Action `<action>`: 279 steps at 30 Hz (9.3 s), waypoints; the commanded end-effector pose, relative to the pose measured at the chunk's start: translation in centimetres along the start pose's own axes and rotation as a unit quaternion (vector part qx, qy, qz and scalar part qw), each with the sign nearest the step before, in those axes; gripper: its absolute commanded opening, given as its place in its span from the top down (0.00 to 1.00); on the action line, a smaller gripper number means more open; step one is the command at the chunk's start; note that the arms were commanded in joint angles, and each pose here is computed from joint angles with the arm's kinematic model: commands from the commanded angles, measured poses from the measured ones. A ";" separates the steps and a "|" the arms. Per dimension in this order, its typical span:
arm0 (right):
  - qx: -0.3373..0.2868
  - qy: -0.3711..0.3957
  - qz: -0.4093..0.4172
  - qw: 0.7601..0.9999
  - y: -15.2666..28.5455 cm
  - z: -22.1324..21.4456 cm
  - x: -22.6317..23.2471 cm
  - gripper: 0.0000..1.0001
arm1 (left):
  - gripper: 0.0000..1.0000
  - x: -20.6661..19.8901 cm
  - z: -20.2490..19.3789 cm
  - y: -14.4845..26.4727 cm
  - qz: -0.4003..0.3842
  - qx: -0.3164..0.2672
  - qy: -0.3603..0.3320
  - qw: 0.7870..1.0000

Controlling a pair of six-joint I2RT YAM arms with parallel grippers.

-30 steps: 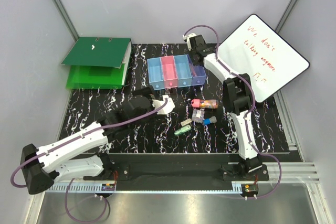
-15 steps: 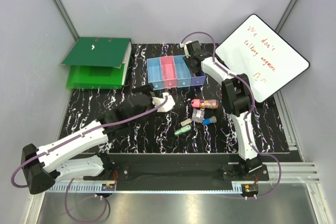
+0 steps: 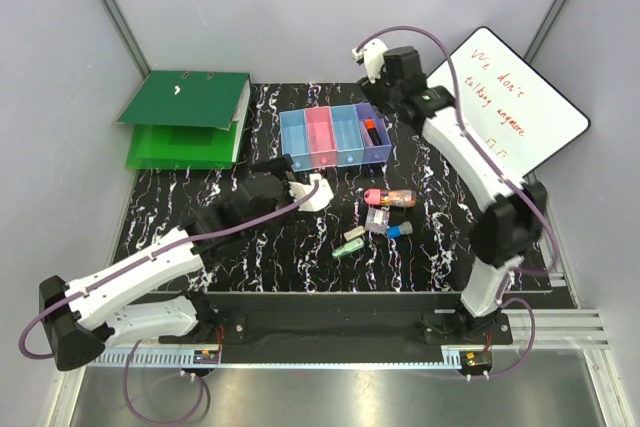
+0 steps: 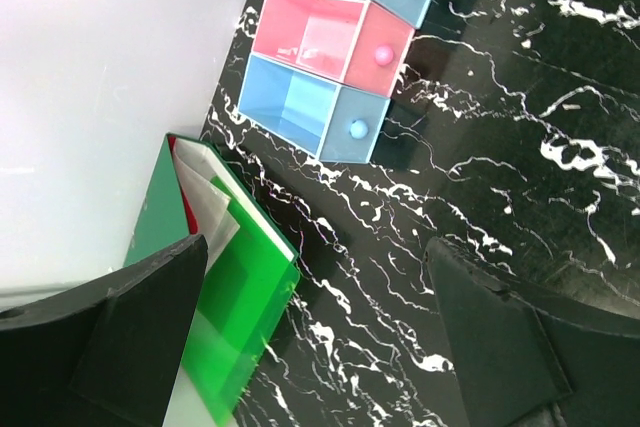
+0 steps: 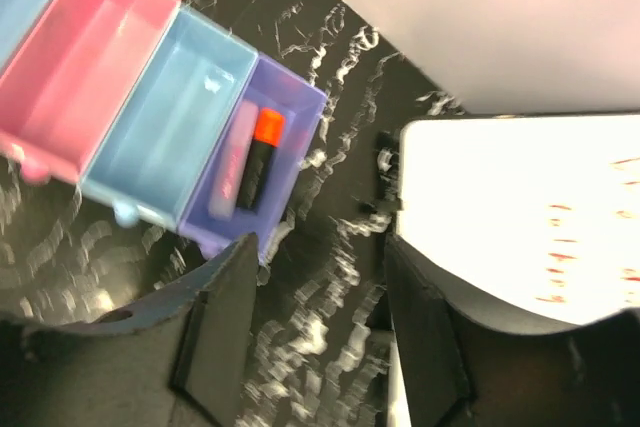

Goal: Sort the stationery into containers
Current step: Place the stationery in the storage box, then move the storage box to the center of the board, then pick up the stationery from the center of the board, then place the stationery in the storage box.

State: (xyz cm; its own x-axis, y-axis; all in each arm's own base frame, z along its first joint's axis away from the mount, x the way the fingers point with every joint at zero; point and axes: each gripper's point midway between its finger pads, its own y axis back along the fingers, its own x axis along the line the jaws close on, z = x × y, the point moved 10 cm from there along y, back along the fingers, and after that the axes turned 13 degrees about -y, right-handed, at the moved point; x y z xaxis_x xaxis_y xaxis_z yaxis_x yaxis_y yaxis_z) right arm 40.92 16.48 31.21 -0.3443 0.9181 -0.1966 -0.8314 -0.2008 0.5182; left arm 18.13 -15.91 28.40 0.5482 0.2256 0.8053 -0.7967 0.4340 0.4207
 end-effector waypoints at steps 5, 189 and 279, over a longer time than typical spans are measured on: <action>0.029 0.288 0.094 0.952 8.7 -6.2 -2.1 0.36 | 0.01 1.3 0.5 0.2 -0.023 0.018 -0.004 1.000; 0.200 0.272 0.311 0.888 -0.7 -24.5 -0.5 1.00 | 0.01 10.5 -5.3 -7.2 0.014 0.174 0.137 0.975; -0.262 0.395 -0.003 0.880 16.4 -6.8 1.3 1.00 | 0.35 9.5 9.1 -15.9 -0.447 -0.364 0.254 0.777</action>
State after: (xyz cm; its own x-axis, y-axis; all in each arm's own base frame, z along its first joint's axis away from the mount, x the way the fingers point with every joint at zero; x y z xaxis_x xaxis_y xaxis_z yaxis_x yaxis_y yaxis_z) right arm 24.02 11.93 30.67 -0.4542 0.3536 -0.8177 -0.8257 -0.5118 0.2373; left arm 33.46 -28.03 31.27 0.9781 -0.1821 -0.1010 0.2028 0.9427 0.2649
